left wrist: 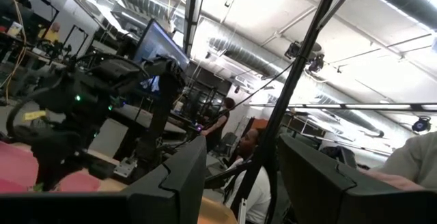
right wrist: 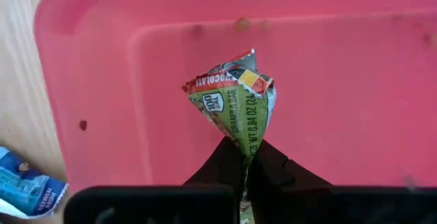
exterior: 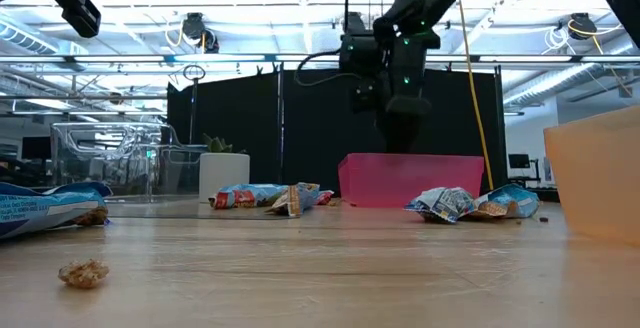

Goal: Pick and place Granola Bars by type
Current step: Put the red granola bar into the red bin

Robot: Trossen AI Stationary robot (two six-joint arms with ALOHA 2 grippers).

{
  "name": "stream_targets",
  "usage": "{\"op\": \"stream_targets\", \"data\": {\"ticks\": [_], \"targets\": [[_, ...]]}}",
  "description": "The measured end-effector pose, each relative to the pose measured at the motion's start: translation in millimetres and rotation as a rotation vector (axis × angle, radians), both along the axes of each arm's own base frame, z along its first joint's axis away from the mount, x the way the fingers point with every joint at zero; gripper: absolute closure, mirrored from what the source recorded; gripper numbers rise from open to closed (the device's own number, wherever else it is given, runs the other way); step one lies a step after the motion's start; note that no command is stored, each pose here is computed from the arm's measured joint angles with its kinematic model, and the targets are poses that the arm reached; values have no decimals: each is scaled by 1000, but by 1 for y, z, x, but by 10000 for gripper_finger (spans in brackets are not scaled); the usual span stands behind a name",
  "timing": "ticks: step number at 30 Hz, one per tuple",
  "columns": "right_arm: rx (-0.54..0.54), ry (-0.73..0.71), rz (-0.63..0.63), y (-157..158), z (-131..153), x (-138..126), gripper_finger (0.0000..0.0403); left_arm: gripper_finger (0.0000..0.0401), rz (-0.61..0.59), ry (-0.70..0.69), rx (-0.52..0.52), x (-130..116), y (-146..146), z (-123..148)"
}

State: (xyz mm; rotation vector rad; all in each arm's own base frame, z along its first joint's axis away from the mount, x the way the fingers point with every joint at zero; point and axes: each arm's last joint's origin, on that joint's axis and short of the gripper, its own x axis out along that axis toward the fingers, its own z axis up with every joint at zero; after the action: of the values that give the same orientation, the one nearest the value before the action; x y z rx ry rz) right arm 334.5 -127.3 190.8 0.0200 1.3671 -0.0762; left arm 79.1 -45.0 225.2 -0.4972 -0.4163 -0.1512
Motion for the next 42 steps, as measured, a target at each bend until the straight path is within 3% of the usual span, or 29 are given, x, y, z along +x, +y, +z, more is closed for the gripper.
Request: {"op": "stream_targets", "data": {"ticks": [14, 33, 42], "targets": [[14, -33, 20, 7, -20, -2, 398, 217, 0, 0, 0, 0, 0, 0], [15, -41, -6, 7, -19, -1, 298, 217, 0, 0, 0, 0, 0, 0], [17, -51, -55, 9, -6, -7, 280, 217, 0, 0, 0, 0, 0, 0]]}}
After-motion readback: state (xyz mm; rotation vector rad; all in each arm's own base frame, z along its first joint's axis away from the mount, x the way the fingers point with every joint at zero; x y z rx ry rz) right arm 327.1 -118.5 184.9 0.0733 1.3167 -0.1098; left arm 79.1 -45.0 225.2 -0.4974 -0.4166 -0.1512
